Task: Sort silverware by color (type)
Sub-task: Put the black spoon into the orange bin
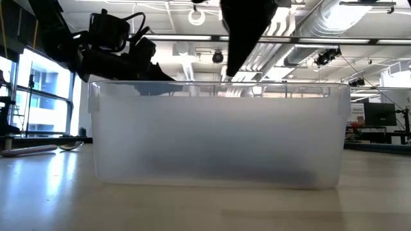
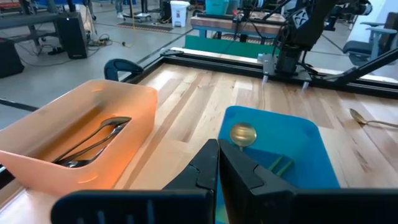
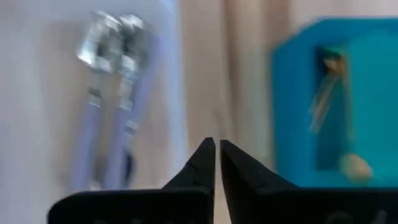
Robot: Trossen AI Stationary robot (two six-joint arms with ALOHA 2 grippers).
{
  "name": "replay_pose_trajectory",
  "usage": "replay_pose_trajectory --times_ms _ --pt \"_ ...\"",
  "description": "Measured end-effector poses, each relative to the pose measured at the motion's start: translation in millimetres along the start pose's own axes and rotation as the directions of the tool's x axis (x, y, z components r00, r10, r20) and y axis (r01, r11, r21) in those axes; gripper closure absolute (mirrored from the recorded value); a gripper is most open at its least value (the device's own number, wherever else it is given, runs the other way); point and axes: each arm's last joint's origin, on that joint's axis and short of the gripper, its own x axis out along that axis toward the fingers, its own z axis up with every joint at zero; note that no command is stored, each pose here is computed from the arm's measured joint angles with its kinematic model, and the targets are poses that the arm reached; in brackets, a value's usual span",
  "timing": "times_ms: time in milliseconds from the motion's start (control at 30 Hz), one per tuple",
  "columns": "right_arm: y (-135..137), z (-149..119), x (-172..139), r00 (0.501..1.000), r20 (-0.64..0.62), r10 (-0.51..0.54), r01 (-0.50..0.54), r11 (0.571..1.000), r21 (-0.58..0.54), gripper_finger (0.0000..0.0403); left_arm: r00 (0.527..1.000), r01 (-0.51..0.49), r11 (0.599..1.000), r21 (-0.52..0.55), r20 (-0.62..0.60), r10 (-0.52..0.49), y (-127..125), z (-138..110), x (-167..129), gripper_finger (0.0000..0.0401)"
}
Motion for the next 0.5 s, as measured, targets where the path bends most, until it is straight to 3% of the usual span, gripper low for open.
replay_pose_trajectory --times_ms 133,267,500 --pt "-10 -18 -2 0.997 0.026 -0.069 0.068 0.998 0.013 0.0396 1.0 0.015 1.0 0.001 0.009 -0.015 -1 3 -2 0.04" --pt "-26 -47 -5 0.985 0.17 -0.033 0.015 0.994 0.107 0.04 1.0 0.005 1.0 0.013 0.011 -0.005 1 6 -4 0.04" --pt "-73 -116 7 0.874 0.486 -0.023 -0.11 0.964 0.242 0.0402 0.998 -0.008 1.0 0.015 -0.061 0.009 5 4 -2 0.0401"
